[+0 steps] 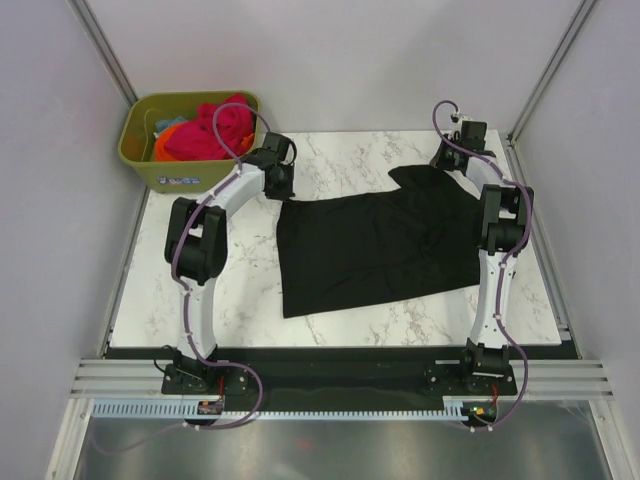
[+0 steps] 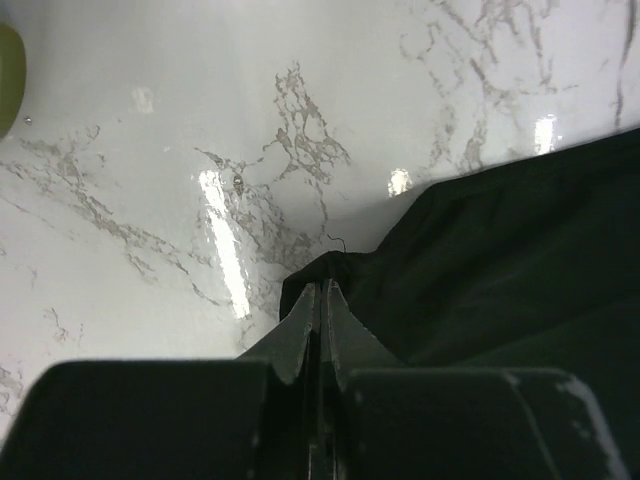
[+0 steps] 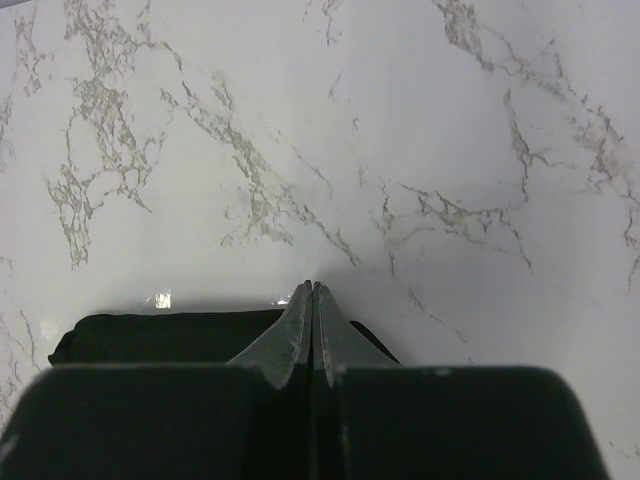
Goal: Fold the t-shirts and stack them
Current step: Fold the tshirt
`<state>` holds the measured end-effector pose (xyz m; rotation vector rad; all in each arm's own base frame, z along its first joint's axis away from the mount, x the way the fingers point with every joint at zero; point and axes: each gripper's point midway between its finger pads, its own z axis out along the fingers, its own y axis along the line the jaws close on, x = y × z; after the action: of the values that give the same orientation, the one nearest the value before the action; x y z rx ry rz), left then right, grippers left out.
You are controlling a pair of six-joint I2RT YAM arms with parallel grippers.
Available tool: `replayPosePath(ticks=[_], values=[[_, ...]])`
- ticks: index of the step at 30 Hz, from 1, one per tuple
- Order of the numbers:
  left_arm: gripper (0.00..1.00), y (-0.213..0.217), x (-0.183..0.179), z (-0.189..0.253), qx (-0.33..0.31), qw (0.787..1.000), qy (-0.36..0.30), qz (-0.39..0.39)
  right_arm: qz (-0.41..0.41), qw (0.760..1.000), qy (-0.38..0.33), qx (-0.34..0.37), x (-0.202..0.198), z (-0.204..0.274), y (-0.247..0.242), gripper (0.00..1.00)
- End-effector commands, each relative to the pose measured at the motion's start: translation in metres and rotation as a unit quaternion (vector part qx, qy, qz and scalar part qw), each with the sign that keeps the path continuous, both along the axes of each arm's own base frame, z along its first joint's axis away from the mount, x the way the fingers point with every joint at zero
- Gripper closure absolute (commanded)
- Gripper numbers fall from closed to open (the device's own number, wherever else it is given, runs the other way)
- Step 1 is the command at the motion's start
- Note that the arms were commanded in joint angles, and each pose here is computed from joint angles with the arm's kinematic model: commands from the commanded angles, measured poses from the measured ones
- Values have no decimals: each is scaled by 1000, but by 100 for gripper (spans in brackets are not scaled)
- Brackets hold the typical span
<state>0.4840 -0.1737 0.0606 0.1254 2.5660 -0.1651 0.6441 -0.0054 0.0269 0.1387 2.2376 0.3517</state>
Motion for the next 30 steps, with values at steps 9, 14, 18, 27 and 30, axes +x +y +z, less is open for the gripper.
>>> replayPosePath(ticks=[9, 14, 18, 27, 30], values=[[98, -17, -21, 62, -58, 997, -33, -26, -26, 999, -37, -7, -9, 66, -4, 100], [98, -16, -39, 61, -61, 998, -22, -27, -39, 998, -54, -16, -15, 85, -9, 100], [98, -15, -51, 53, -57, 998, -8, -28, -39, 997, -66, -12, -19, 98, -6, 100], [98, -20, -72, 62, -70, 997, -7, -37, -1, 999, -31, 22, -31, 76, 14, 79], [98, -22, -76, 60, -69, 997, -4, -38, 35, 999, -14, 27, -31, 56, 36, 72]])
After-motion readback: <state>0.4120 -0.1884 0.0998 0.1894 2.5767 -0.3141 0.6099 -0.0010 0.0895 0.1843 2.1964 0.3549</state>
